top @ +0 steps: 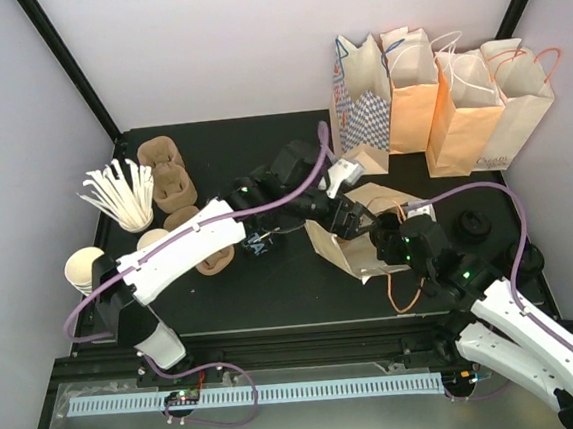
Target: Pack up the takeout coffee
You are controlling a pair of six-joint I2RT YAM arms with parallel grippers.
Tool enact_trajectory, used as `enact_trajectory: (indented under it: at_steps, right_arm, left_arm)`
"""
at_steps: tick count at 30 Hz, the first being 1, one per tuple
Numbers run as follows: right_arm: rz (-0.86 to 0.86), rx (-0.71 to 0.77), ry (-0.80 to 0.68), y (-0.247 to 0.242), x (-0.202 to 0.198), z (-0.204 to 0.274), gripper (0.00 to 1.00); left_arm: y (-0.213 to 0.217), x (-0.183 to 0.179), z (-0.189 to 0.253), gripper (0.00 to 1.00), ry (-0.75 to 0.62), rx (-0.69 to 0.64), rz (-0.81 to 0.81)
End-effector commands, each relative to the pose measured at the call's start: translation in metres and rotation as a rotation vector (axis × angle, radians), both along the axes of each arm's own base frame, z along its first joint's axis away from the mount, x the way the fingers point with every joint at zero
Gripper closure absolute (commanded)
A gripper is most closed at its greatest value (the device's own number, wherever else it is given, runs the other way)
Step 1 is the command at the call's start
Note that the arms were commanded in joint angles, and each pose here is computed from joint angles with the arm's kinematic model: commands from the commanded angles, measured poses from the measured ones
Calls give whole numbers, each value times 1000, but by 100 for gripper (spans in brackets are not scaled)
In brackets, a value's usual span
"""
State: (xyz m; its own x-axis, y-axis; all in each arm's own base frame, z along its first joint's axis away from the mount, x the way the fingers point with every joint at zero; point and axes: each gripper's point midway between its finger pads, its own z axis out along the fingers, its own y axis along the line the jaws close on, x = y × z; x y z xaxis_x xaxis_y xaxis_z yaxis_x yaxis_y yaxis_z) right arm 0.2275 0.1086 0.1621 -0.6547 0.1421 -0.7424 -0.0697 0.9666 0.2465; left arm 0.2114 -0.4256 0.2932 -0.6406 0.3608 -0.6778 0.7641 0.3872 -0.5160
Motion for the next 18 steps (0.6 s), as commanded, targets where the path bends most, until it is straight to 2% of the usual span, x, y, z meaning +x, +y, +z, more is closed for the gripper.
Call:
enact_trajectory:
  at_steps: [1, 5, 7, 9, 13, 14, 16, 18]
  right_arm:
    - [-23, 2, -57, -1, 9, 5, 78]
    - [-65, 12, -84, -6, 12, 8, 81]
    - [-72, 13, -94, -8, 13, 9, 81]
    - [-71, 22, -107, -8, 13, 11, 82]
    - [-63, 40, -145, -6, 14, 10, 82]
    - [-61, 44, -158, -6, 15, 11, 82]
    - [-57, 49, -177, -5, 17, 11, 82]
    - [-62, 52, -183, -4, 19, 10, 82]
  left_arm:
    - [20, -5, 84, 2, 77, -241, -43]
    - [51, 41, 97, 3, 116, -334, 75]
    - [64, 68, 87, 3, 117, -351, 134]
    - [70, 100, 51, 1, 125, -292, 200]
    - [56, 143, -40, 8, 301, -131, 214]
    - [47, 154, -43, 9, 300, -101, 197]
    - [42, 169, -78, 11, 362, 6, 214]
    - [37, 181, -105, 12, 400, 46, 222]
